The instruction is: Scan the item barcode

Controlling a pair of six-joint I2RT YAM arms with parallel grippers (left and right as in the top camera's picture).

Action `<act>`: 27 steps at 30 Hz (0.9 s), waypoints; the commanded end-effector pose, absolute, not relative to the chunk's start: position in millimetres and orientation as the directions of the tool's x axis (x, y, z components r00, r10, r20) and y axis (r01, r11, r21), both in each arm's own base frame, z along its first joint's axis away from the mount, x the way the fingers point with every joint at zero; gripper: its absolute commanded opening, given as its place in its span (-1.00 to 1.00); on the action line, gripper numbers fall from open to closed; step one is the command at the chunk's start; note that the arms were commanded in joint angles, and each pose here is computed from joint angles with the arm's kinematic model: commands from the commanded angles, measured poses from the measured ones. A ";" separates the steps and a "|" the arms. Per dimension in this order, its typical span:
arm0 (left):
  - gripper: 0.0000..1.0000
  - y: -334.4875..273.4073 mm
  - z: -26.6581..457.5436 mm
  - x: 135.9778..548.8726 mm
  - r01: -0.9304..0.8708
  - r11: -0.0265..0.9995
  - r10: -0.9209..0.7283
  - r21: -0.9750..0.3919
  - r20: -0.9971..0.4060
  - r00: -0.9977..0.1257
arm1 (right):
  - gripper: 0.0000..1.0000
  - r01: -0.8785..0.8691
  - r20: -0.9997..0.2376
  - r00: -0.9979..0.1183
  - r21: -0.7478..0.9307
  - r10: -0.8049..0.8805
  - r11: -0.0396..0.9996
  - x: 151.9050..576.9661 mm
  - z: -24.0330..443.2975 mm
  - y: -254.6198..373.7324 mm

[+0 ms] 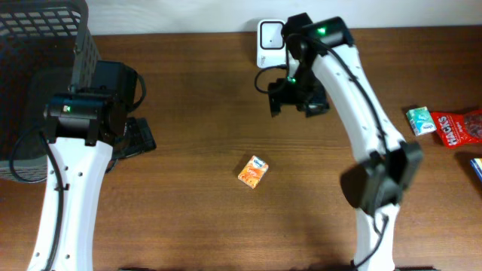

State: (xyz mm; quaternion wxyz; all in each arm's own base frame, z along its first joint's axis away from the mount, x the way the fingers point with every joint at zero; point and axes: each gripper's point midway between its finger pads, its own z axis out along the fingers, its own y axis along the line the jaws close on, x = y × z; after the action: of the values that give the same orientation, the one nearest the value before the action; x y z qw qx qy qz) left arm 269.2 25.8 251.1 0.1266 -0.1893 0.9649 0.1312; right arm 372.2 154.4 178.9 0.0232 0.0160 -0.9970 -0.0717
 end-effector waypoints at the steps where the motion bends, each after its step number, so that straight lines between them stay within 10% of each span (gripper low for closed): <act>1: 0.98 28.1 256.1 266.5 -0.416 0.887 -0.343 0.200 -0.317 -0.884 | 0.79 0.043 0.047 -0.998 0.061 0.040 0.997 341.8 189.5 137.7; 27: 0.98 28.1 256.1 266.5 -0.416 0.887 -0.343 0.200 -0.317 -0.884 | 0.97 0.371 0.296 -0.925 0.555 0.240 0.745 266.8 30.6 212.6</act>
State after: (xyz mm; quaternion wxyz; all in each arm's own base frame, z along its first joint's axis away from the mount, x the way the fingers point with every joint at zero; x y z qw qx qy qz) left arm 269.0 25.8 250.9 0.1260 -0.1892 0.9649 0.1314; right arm 282.0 210.9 36.8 0.0791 -0.1391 -0.9354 -0.3153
